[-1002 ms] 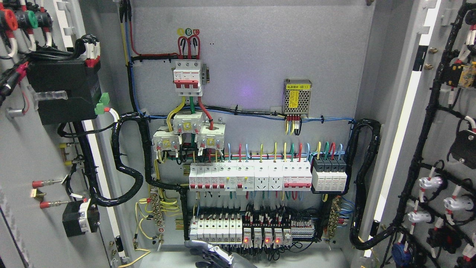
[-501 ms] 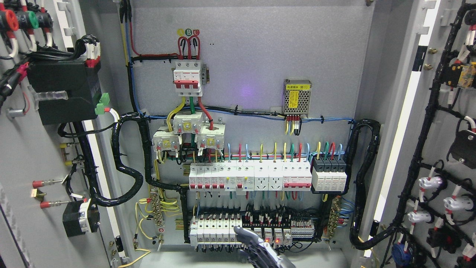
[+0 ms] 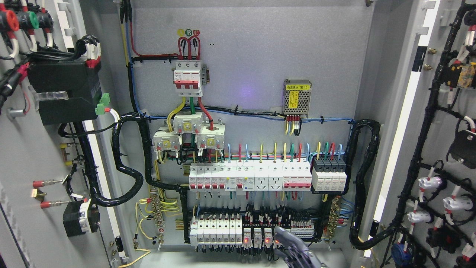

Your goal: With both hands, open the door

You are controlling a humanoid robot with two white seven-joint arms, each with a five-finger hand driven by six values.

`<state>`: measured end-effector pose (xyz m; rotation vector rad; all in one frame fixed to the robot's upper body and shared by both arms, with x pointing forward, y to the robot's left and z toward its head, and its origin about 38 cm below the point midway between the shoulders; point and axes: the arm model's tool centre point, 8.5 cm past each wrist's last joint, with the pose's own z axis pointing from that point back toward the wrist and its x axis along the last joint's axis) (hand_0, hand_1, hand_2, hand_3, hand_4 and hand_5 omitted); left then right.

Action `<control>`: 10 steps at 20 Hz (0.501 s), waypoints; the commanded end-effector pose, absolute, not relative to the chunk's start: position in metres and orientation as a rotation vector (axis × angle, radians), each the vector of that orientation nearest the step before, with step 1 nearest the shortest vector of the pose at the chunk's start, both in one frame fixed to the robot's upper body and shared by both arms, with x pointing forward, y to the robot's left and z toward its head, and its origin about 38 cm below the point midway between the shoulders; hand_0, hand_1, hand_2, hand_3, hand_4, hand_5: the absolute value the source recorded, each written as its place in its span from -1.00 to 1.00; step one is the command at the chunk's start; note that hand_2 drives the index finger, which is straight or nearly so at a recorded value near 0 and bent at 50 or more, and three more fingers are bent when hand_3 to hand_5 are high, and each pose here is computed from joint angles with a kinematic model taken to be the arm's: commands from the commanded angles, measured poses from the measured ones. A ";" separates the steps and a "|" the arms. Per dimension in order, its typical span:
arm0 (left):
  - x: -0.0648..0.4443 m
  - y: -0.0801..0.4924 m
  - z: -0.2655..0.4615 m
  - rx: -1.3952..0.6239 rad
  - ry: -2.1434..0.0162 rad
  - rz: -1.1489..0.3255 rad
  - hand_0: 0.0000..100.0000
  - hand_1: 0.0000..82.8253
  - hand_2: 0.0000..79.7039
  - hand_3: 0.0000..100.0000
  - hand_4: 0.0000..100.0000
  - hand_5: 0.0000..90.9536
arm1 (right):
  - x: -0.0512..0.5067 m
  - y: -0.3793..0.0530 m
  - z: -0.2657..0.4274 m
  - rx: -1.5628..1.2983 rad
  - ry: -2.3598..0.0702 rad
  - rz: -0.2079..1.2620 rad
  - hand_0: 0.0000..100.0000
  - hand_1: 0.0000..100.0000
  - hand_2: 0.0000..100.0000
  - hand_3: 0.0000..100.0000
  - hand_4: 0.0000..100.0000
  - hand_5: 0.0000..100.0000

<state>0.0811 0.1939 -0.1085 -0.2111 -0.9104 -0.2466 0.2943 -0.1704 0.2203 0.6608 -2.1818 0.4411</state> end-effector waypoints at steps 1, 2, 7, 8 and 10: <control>0.131 0.174 0.031 -0.332 -1.328 -0.339 -1.00 -1.00 -1.00 -1.00 -1.00 -1.00 | 0.288 -0.227 0.234 0.455 -2.249 0.465 -1.00 -1.00 -1.00 -1.00 -1.00 -1.00; 0.133 0.173 0.037 -0.336 -1.350 -0.340 -1.00 -1.00 -1.00 -1.00 -1.00 -1.00 | 0.287 -0.234 0.233 0.429 -2.250 0.456 -1.00 -1.00 -1.00 -1.00 -1.00 -1.00; 0.139 0.170 0.058 -0.362 -1.437 -0.324 -1.00 -1.00 -1.00 -1.00 -1.00 -1.00 | 0.280 -0.261 0.232 0.330 -2.243 0.463 -1.00 -1.00 -1.00 -1.00 -1.00 -1.00; 0.141 0.169 0.061 -0.367 -1.450 -0.316 -1.00 -1.00 -1.00 -1.00 -1.00 -1.00 | 0.279 -0.266 0.232 0.311 -2.240 0.472 -1.00 -1.00 -1.00 -1.00 -1.00 -1.00; 0.148 0.168 0.069 -0.385 -1.480 -0.298 -1.00 -1.00 -1.00 -1.00 -1.00 -1.00 | 0.273 -0.277 0.230 0.274 -2.244 0.461 -1.00 -1.00 -1.00 -1.00 -1.00 -1.00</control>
